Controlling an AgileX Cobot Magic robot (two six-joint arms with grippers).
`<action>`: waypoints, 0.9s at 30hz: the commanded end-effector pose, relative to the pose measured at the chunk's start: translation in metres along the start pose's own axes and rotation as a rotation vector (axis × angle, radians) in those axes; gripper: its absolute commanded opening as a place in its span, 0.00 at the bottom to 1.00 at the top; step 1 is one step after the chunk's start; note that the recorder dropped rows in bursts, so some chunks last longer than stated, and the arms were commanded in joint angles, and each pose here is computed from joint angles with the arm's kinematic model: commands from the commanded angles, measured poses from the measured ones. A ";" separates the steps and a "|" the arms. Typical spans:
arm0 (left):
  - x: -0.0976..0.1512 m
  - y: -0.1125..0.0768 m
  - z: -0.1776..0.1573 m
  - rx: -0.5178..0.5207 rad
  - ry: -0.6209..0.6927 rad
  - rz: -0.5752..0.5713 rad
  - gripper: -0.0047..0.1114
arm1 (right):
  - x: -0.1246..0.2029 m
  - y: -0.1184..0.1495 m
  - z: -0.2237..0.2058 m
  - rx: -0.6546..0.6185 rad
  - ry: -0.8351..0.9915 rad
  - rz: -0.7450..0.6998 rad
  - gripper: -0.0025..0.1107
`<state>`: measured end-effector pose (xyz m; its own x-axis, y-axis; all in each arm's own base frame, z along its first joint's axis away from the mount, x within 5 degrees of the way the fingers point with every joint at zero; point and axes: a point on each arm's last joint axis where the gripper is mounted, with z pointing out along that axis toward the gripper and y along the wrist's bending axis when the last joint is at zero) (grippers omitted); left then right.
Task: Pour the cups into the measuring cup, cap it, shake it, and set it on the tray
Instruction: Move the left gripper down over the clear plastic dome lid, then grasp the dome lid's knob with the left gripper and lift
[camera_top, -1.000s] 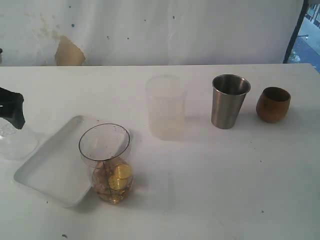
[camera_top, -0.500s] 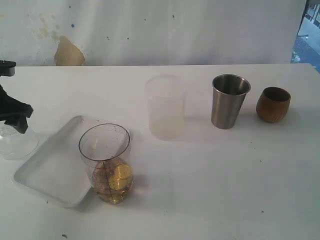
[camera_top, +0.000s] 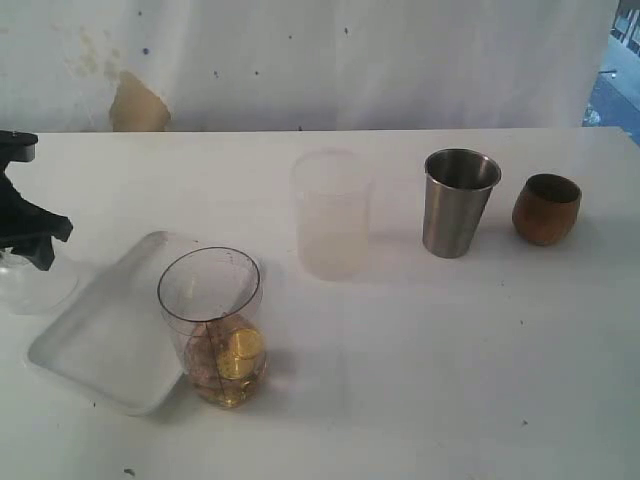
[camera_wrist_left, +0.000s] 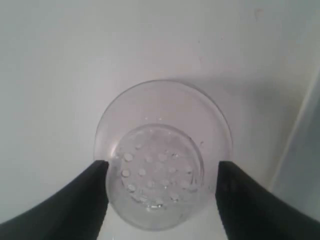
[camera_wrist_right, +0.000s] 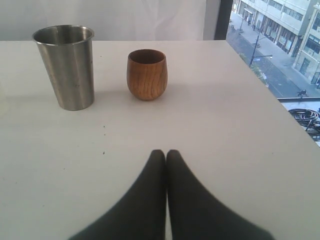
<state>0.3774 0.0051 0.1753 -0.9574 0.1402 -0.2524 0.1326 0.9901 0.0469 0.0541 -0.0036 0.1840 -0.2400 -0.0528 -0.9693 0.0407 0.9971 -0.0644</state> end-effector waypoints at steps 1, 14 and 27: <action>-0.003 0.000 -0.001 -0.005 -0.018 -0.002 0.55 | 0.000 -0.001 0.000 0.010 -0.010 0.000 0.02; -0.015 0.002 -0.019 0.002 0.017 -0.002 0.55 | 0.000 -0.001 0.000 0.010 -0.010 0.000 0.02; -0.015 0.002 -0.019 0.002 0.017 -0.010 0.36 | 0.000 -0.001 0.000 0.010 -0.010 0.000 0.02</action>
<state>0.3848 0.0053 0.1964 -0.9664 0.1350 -0.2187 0.1290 0.9908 0.0418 0.0541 -0.0036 0.1840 -0.2400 -0.0528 -0.9693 0.0407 0.9971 -0.0644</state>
